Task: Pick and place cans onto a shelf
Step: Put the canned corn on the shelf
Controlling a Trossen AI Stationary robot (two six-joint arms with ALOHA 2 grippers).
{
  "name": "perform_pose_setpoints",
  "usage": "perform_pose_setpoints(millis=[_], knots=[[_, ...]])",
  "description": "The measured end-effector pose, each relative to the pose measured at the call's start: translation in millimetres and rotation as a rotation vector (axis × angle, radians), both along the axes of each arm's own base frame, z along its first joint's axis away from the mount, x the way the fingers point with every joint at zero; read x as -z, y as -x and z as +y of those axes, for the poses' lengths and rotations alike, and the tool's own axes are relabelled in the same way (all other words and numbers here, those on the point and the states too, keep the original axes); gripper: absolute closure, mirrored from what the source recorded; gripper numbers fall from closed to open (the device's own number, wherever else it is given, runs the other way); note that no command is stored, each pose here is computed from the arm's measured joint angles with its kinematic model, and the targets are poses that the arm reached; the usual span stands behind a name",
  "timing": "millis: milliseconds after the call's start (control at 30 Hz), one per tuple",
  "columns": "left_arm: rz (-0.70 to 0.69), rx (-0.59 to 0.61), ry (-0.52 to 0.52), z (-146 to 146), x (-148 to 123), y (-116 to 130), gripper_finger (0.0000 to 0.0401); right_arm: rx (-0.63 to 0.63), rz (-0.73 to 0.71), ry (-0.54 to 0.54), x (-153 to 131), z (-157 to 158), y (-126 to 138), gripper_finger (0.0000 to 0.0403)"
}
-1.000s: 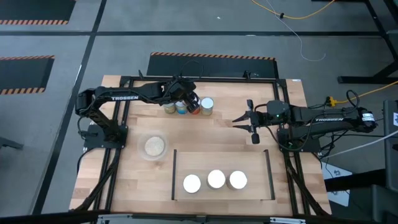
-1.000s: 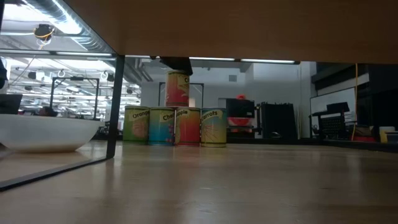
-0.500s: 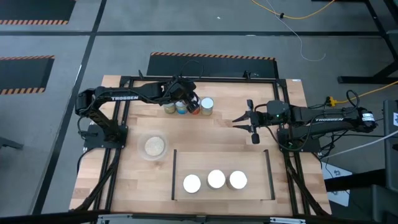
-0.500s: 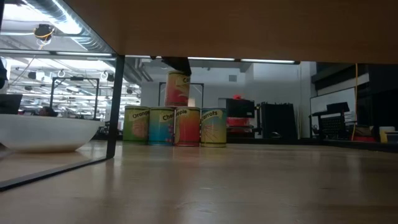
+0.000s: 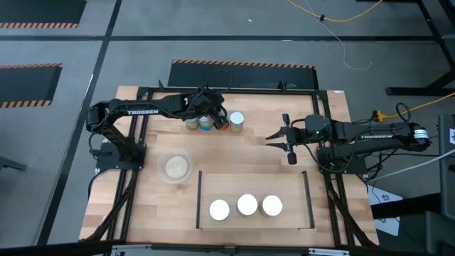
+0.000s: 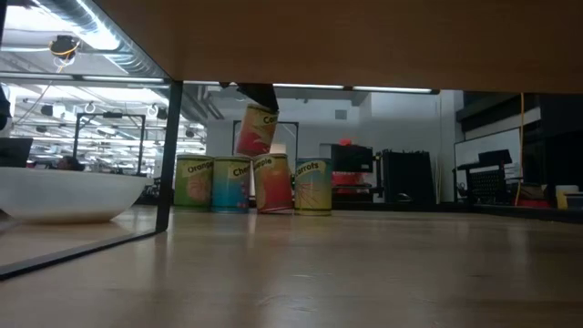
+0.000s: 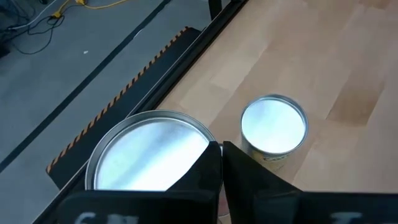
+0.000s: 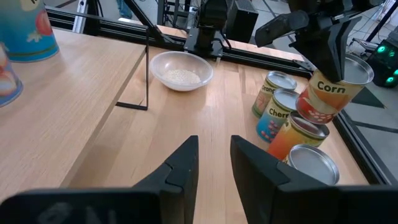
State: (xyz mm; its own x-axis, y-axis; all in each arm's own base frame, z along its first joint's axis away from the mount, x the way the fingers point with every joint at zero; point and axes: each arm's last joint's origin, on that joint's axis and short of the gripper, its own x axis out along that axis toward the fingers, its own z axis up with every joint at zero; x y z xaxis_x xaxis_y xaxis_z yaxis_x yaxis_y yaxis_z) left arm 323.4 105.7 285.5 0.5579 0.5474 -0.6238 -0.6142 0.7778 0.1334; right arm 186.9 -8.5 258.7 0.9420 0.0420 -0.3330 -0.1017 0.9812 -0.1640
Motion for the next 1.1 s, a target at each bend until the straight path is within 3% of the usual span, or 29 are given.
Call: perform_pose_setpoints(millis=[633,833,1100], knots=[[-0.081,0.029,-0.028,-11.4,-21.4,7.6,0.04,0.0,0.0,0.0,-0.1,0.1,0.1,0.0305],[-0.116,0.187,-0.056,-37.7,-39.3,12.5,0.0401,0.0,0.0,0.0,0.0,0.1,0.1,0.0305],[-0.22,0.485,0.029,-93.5,-62.5,24.1,0.0401,-0.024,0.0,-0.008,-0.2,0.8,0.1,0.0305]])
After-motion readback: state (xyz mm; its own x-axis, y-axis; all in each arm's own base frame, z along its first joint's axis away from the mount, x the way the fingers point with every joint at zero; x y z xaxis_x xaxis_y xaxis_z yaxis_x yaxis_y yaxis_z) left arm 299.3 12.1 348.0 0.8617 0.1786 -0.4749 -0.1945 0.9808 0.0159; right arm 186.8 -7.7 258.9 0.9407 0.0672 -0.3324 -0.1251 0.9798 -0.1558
